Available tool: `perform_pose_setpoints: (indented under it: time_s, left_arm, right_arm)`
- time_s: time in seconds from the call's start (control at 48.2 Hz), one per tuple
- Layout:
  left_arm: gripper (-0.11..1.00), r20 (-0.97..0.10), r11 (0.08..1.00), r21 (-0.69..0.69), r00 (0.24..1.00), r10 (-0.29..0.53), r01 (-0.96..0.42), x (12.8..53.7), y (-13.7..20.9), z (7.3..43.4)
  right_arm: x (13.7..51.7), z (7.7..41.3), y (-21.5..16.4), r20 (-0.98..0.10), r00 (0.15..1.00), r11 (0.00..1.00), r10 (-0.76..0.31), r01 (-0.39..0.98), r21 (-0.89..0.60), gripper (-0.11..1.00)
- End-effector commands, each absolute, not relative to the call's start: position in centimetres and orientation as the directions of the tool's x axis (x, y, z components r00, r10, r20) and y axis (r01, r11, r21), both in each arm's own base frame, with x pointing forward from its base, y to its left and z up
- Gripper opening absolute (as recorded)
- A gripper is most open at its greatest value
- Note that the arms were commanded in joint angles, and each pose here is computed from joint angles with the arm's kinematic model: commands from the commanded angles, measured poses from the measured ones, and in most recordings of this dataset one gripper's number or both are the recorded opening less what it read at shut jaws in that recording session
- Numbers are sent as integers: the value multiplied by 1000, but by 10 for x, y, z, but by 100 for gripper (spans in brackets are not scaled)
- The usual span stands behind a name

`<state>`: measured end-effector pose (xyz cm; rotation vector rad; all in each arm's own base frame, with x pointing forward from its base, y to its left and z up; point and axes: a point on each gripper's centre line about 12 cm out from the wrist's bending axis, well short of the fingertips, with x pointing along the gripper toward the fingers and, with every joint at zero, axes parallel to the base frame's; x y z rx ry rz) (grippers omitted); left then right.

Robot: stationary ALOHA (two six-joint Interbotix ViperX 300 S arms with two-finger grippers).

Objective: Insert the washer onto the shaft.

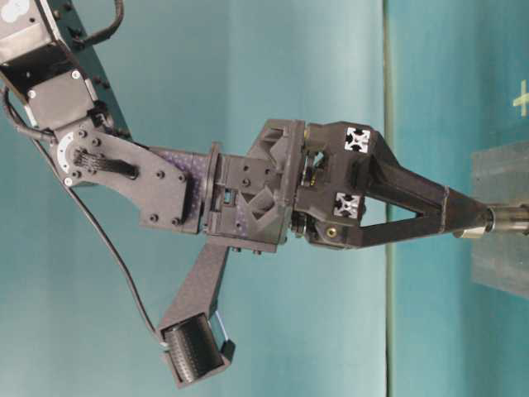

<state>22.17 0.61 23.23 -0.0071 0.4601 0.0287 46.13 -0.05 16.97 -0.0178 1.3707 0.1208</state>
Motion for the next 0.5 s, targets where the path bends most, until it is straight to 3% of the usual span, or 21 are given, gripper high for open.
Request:
perform_pose_setpoints:
  time_s: [0.0,0.104,0.166,0.477]
  left_arm:
    - [0,-415,1000,3,909,27,-28,226,6,242]
    - [0,-415,1000,3,909,27,-28,226,6,242]
    - [0,-414,1000,3,910,27,-28,226,6,243]
    - [0,-415,1000,3,909,27,-28,226,6,242]
  right_arm:
    - [466,186,0,-968,238,993,78,-102,54,55]
    - [466,186,1,-968,238,993,78,-107,54,84]
    - [466,187,1,-968,240,993,78,-108,53,93]
    - [467,178,1,-972,220,992,80,-108,57,90]
